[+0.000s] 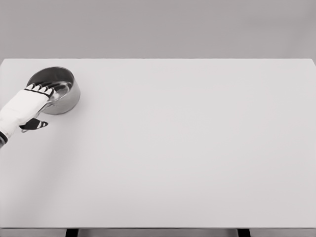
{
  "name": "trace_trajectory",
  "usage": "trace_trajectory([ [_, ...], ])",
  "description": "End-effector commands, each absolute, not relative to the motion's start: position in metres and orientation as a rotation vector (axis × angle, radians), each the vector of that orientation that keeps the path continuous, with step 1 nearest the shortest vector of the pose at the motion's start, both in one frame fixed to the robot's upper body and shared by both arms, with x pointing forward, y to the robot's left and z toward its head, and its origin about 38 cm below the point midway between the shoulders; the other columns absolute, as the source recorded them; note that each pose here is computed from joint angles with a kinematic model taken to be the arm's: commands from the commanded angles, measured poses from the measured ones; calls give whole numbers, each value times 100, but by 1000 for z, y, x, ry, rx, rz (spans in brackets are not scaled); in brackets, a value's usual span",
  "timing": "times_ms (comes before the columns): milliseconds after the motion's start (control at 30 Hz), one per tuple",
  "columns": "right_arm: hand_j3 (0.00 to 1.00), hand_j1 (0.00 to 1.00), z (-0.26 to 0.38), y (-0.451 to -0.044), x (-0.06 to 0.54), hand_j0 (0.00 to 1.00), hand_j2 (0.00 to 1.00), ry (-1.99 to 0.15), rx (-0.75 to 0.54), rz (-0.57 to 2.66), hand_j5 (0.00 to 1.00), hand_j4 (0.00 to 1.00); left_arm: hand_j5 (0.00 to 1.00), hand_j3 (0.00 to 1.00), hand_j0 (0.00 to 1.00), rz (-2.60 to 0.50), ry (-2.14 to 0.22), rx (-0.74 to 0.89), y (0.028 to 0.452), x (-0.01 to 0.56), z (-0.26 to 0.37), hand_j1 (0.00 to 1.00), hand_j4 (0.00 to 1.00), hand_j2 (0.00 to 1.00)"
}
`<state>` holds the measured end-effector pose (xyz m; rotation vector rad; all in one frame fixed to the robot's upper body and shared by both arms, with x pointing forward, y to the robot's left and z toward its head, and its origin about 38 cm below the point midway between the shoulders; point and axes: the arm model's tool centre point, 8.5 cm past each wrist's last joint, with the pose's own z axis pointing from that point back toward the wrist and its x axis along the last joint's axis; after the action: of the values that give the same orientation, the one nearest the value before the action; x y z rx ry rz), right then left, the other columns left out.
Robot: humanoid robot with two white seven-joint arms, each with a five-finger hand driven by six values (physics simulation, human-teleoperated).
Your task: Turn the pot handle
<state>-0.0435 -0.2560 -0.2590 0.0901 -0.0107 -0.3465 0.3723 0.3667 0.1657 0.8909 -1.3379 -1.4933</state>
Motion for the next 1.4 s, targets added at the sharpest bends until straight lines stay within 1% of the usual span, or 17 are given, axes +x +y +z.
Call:
trace_trajectory([
  [0, 100, 100, -259, -256, -44, 100, 100, -11, 90, -346, 100, 100, 100, 100, 100, -1491, -1333, 895, 369, 373, 165, 100, 100, 100],
  [1367, 100, 100, -259, -256, -44, 100, 100, -11, 90, -346, 100, 100, 100, 100, 100, -1415, -1254, 974, 408, 384, 169, 100, 100, 100],
])
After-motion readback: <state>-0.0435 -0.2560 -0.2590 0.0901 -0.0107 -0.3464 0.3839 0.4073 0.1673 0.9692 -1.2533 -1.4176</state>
